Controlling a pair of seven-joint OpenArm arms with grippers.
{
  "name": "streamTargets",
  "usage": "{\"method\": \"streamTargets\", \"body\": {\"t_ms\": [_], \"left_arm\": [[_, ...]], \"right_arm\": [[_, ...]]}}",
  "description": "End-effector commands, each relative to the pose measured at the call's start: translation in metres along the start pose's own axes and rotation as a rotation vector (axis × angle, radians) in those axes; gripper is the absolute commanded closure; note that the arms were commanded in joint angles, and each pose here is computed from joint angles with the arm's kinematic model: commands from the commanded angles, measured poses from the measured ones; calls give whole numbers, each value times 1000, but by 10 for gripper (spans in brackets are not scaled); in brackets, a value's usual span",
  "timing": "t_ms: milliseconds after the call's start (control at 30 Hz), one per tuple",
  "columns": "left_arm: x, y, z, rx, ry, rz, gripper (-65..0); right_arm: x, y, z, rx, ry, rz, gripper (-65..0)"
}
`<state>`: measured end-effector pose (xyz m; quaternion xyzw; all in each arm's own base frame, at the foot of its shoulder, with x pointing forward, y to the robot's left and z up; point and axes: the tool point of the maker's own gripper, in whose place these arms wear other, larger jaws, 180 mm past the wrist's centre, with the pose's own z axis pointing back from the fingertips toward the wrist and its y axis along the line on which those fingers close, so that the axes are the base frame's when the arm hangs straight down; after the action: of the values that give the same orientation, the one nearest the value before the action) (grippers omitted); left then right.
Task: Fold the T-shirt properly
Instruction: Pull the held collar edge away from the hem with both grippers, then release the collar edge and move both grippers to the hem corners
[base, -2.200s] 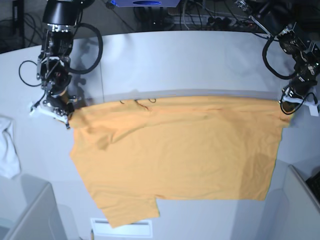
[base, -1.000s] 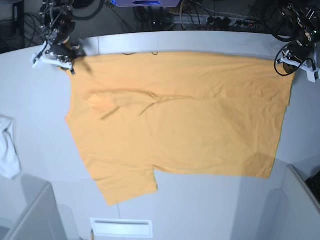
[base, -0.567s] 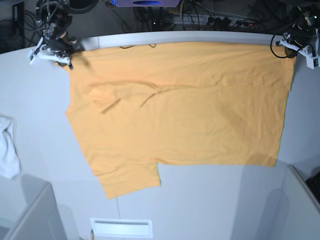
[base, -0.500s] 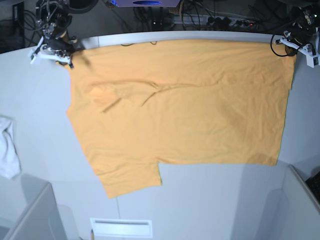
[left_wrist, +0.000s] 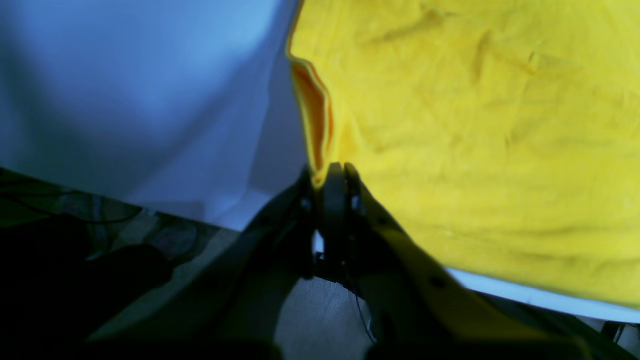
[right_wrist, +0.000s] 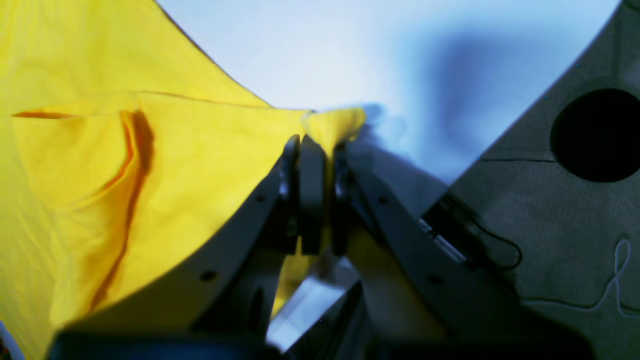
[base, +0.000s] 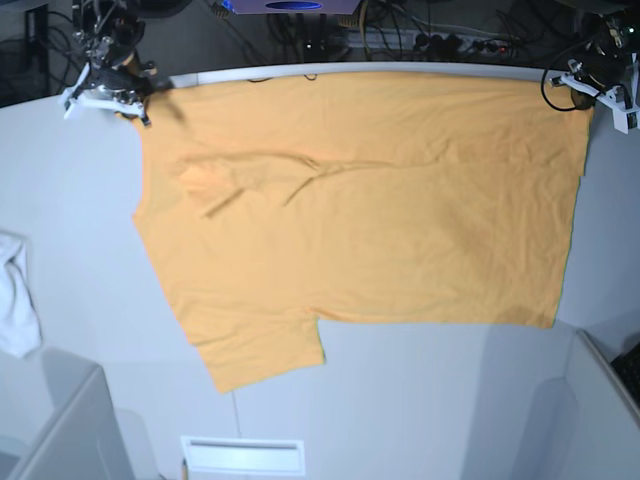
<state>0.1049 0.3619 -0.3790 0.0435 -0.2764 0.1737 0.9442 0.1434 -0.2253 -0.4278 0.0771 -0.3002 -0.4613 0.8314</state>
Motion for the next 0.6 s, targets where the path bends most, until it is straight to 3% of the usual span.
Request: {"method": "streamTargets", "body": {"t_ms": [0,67,167,267,333,467,567], "left_arm": [[11,5,5,15,-33,-20,0],[11,5,5,15,-33,-21,-26],[17,16,11,40,-51,-14,-221],[28,30,20,81,-92,5,-388],[45,36,28,108,-153,16,-461],[97,31,43,120,-300,-11,-494],[133,3,40,63,-375,-64,-494]], "right_arm": [[11,4,4,16,-36,8,0],[12,6,5,21,-40,8,-140],[15,11,8,35,-49,10,-294],[19,19,16,60,-68,17,-311],[25,29,21,88,-89,23,-311],[50,63,16,166,-145,33,-311],[80,99,4,243,-149,94,-311]]}}
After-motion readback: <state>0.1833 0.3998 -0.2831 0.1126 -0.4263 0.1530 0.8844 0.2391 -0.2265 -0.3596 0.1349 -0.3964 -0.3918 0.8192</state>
